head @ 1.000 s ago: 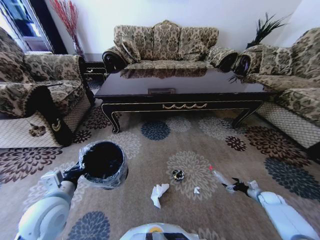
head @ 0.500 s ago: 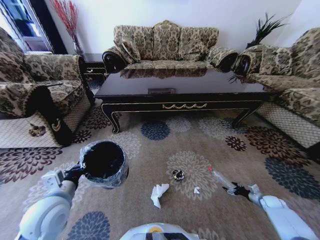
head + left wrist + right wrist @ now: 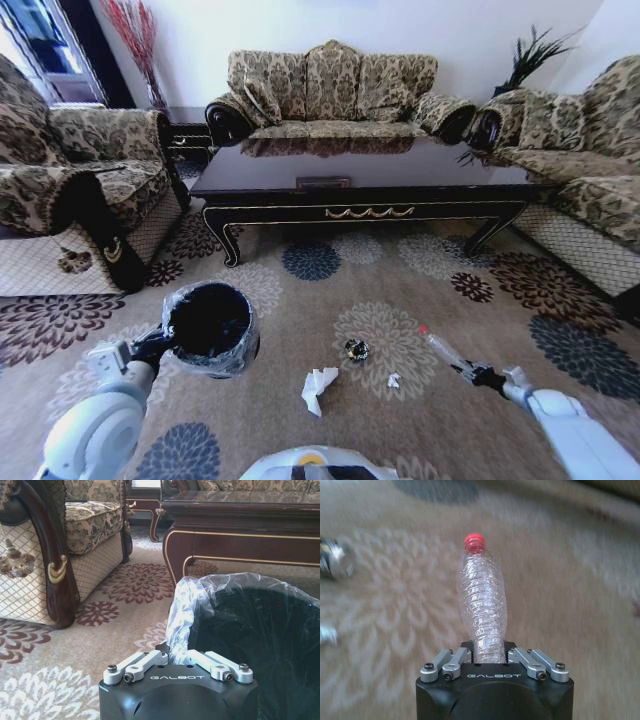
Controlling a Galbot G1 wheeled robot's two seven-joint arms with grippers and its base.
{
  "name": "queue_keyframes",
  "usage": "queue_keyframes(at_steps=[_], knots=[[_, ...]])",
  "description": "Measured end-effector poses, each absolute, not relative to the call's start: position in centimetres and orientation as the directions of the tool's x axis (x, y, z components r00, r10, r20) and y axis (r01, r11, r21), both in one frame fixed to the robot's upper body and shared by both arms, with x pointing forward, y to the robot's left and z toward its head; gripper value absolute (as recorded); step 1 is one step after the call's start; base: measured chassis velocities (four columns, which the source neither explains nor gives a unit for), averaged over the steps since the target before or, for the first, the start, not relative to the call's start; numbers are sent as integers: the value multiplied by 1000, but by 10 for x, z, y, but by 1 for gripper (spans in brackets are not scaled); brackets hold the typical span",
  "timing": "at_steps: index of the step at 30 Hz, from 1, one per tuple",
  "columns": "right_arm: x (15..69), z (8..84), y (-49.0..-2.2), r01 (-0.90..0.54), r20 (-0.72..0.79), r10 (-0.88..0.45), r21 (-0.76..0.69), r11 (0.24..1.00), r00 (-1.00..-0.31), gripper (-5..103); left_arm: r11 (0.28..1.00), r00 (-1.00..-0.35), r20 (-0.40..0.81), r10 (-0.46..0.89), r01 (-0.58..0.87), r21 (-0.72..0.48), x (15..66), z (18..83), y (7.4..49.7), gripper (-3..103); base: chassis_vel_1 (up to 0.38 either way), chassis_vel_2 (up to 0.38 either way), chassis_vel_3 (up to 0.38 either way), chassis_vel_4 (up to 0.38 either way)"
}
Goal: Move to the front of the table and pick up the trash from the floor, then place it into the trash bin.
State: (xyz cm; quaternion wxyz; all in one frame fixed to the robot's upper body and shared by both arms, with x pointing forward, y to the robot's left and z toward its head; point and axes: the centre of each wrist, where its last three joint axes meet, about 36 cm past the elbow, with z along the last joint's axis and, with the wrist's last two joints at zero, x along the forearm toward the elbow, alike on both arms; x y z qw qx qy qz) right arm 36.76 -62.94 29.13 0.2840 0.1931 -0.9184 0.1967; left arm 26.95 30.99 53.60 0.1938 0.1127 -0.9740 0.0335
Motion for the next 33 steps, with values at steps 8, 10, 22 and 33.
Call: queue_keyframes(at_steps=[8,10,22,33], knots=[[383,358,-563,-532,409,-398,-293,795,-821,24,972,-890,410,-197,-231,-34,272,527,308,4,0,0,0,0],[381,369,-547,-534,372,-421,-289,794,-827,24,972,-890,414,-192,-230,-43,272,527,308,4,0,0,0,0],[376,429,-446,-453,7,-460,-191,871,-888,24,973,-884,445,-143,-207,-99,273,520,301,4,0,0,0,0],[367,499,-332,-616,-268,-612,-78,784,-744,24,971,-887,455,-72,-166,-170,274,524,296,4,0,0,0,0]])
